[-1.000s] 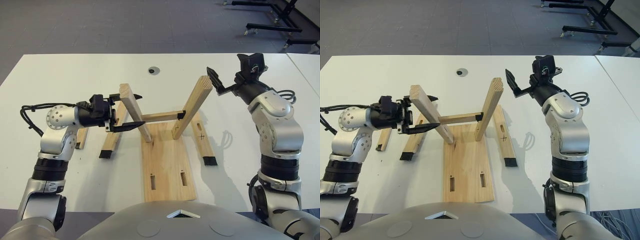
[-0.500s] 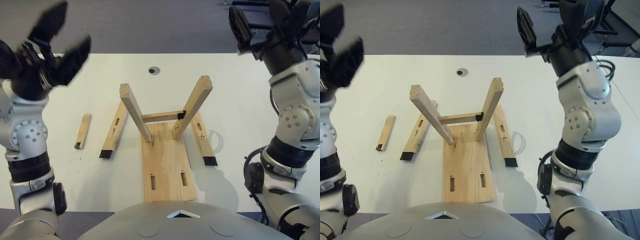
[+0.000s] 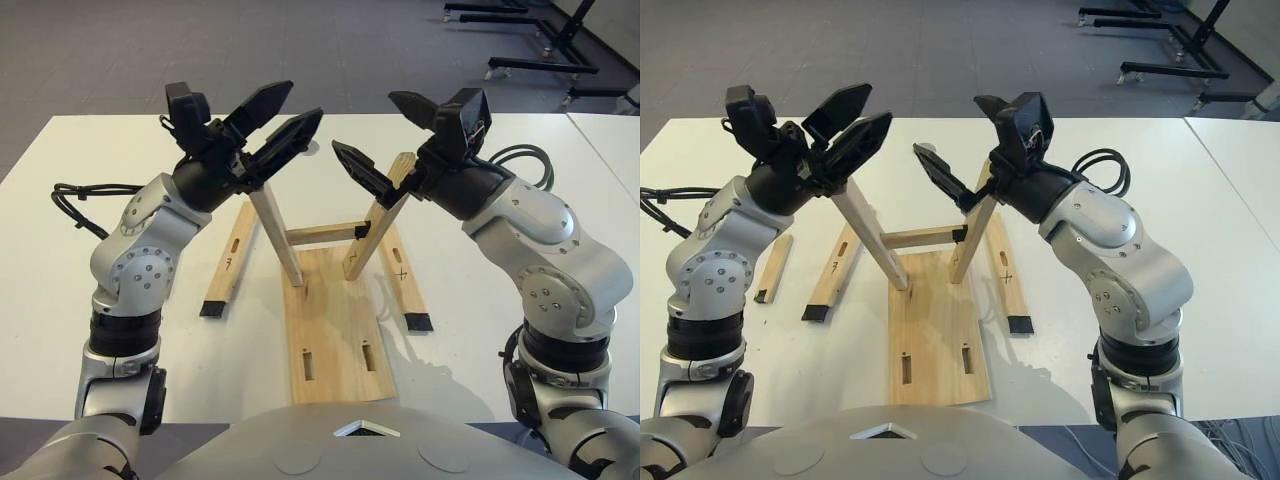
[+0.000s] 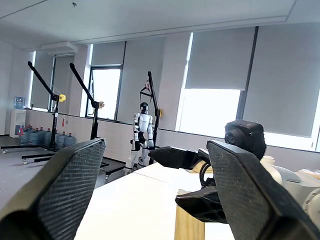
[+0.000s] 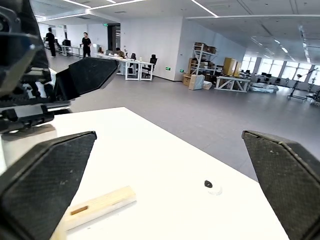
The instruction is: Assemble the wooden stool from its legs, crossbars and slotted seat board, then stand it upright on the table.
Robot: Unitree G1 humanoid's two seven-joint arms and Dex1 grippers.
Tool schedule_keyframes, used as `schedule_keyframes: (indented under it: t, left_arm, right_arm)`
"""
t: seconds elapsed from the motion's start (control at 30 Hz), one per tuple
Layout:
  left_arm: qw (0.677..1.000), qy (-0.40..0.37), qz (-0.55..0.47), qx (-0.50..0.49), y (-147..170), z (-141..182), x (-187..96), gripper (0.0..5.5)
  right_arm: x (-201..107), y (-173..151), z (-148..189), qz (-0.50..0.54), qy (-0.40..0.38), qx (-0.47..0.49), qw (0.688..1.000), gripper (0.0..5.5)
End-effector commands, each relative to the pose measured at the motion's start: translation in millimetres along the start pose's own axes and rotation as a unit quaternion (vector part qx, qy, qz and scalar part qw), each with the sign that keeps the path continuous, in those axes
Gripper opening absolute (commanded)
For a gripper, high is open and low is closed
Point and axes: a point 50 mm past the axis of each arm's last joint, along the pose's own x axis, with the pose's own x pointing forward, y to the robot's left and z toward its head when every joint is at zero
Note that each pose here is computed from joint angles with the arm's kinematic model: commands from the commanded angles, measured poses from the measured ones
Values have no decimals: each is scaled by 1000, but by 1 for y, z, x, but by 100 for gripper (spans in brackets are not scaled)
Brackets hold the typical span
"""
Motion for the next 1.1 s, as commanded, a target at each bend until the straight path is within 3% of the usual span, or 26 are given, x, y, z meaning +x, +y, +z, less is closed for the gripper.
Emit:
schedule_keyframes:
  t: [0.03,0.23,0.5,0.67,0.8,0.93,1.1]
  left_arm:
    - [983,154,21,-95,-7,-76,-23,370]
    - [994,103,5,-35,0,-51,-12,370]
    - [982,-100,16,162,9,53,22,370]
    - [976,-132,8,173,3,74,14,370]
    - [991,-111,-40,60,-4,73,-18,370]
    - [987,-16,-109,-113,-23,49,-69,370]
    - [949,90,-123,-274,-37,10,-85,370]
  right_arm:
    - [2,-2,-36,-4,74,63,995,536]
    - [4,-7,-23,-18,28,76,997,536]
    - [-17,-20,34,29,-108,61,992,536]
    - [-49,-44,65,47,-190,81,977,536]
    - [-91,-67,45,59,-159,139,976,536]
    - [-123,-41,-5,145,-32,185,972,536]
    - [-128,-13,-52,225,89,219,945,536]
